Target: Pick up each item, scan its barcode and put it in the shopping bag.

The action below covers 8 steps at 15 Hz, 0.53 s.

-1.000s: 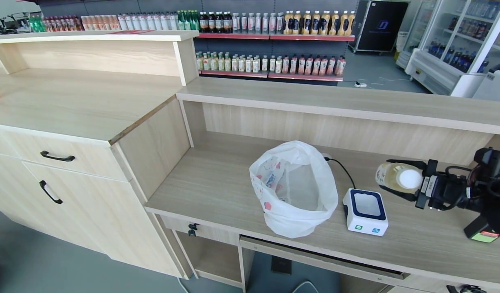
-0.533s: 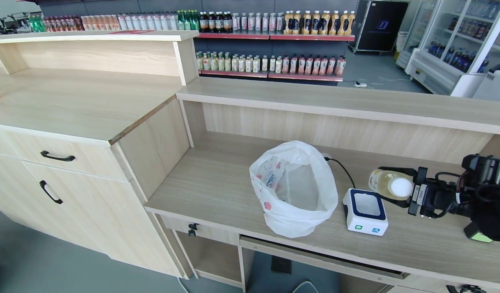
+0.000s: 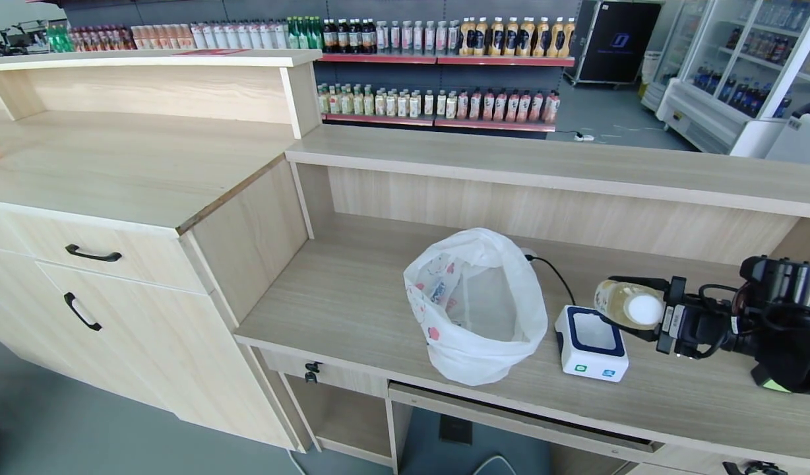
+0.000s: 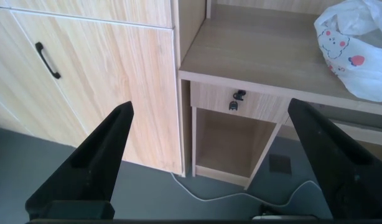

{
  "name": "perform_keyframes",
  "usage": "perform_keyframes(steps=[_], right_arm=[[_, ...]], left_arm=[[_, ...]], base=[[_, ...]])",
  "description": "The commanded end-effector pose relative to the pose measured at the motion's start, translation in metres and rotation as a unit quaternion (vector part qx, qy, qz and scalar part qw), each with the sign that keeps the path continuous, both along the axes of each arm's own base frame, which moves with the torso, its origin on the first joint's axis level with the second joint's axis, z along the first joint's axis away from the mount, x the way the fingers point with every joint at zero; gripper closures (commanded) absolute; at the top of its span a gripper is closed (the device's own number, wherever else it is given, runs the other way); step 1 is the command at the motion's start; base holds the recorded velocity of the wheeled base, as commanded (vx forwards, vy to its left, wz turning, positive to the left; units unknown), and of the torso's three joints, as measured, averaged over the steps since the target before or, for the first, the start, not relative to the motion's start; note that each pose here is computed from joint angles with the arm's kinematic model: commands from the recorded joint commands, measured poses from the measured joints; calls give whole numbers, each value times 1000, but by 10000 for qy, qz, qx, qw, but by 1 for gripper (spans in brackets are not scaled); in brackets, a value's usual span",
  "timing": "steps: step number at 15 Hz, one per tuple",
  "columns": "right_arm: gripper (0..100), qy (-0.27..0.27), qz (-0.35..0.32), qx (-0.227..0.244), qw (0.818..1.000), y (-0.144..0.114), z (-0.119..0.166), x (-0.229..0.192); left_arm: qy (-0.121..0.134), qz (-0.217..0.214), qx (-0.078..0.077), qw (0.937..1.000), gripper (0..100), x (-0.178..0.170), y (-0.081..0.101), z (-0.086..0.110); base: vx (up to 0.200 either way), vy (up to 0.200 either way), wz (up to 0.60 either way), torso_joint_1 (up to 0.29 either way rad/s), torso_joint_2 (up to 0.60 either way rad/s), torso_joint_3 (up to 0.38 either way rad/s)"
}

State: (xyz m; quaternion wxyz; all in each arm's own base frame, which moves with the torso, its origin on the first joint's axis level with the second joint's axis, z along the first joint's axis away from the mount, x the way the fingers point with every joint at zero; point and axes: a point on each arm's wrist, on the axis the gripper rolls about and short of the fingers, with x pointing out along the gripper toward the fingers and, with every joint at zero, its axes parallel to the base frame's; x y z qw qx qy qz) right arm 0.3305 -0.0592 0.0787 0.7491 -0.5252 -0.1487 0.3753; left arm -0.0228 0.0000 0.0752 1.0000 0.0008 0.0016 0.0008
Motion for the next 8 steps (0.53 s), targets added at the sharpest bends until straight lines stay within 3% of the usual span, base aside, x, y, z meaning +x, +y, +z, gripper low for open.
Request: perform_keyframes(steps=[1, 8], right_arm=[[100, 55, 5, 18, 10000, -1, -5, 2], [100, 13, 208, 16, 9998, 11, -10, 20]], left_arm=[[-1, -1, -1, 10000, 0, 0, 0, 0], [-1, -1, -1, 10000, 0, 0, 0, 0]], base=[[0, 0, 0, 0, 0, 0], [0, 0, 0, 0, 0, 0]])
